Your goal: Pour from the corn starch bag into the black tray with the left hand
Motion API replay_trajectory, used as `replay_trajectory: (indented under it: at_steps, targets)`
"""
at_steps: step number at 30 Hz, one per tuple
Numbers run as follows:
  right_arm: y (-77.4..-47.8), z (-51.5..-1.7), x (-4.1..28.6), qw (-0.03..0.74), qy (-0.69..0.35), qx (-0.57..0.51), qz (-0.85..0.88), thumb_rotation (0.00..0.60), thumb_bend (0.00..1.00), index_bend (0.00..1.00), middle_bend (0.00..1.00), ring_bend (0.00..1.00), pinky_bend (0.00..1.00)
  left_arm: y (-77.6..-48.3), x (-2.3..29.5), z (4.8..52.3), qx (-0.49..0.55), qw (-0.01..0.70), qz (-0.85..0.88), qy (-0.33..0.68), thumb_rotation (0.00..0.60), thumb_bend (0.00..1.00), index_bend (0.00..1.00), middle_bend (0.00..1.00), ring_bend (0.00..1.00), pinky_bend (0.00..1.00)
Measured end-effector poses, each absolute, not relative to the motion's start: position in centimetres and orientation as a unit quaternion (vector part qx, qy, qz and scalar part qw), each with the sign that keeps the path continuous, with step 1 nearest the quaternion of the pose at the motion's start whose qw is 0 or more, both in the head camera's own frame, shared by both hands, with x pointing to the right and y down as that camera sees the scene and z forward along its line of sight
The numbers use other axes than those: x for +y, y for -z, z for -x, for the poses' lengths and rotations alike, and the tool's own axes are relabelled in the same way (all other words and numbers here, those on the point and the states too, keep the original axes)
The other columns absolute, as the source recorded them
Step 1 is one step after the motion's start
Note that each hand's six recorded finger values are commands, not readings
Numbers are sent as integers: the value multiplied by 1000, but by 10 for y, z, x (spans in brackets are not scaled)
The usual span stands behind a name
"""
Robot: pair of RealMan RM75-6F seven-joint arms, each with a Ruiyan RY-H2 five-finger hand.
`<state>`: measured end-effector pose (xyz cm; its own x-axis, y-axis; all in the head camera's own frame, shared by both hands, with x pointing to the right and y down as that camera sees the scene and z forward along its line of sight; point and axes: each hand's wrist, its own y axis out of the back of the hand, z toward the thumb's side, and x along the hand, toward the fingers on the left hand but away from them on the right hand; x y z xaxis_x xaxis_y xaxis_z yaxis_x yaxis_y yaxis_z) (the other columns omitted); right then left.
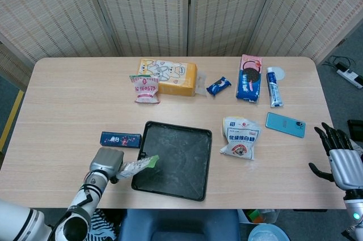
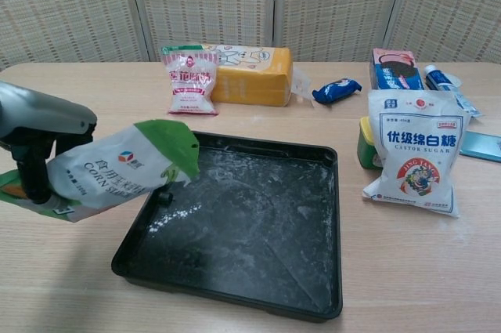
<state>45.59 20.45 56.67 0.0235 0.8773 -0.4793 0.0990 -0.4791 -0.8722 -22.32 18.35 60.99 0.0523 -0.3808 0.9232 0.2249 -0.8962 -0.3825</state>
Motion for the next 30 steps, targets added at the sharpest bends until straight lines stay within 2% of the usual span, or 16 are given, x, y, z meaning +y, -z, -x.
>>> replay_trajectory:
  at_steps: [7,13,20,30]
  targets:
    - [-570,-455,205,332,-587,-383,632,600,280,0,0,0,0,-597,169,231,140,160,761,613,600,368,846,857,1000,1000]
    - [-574,-455,204,328,-591,-379,631,600,279,0,0,0,0,-594,162,245,192,68,803,560,600,368,847,857,1000,1000]
    - [-578,-456,204,326,-596,-377,630,600,280,0,0,0,0,-606,154,272,205,-28,828,522,600,363,846,857,999,1000]
    - [-581,-457,204,324,-602,-376,625,600,280,0,0,0,0,-632,130,325,246,-71,823,508,600,360,846,857,999,1000]
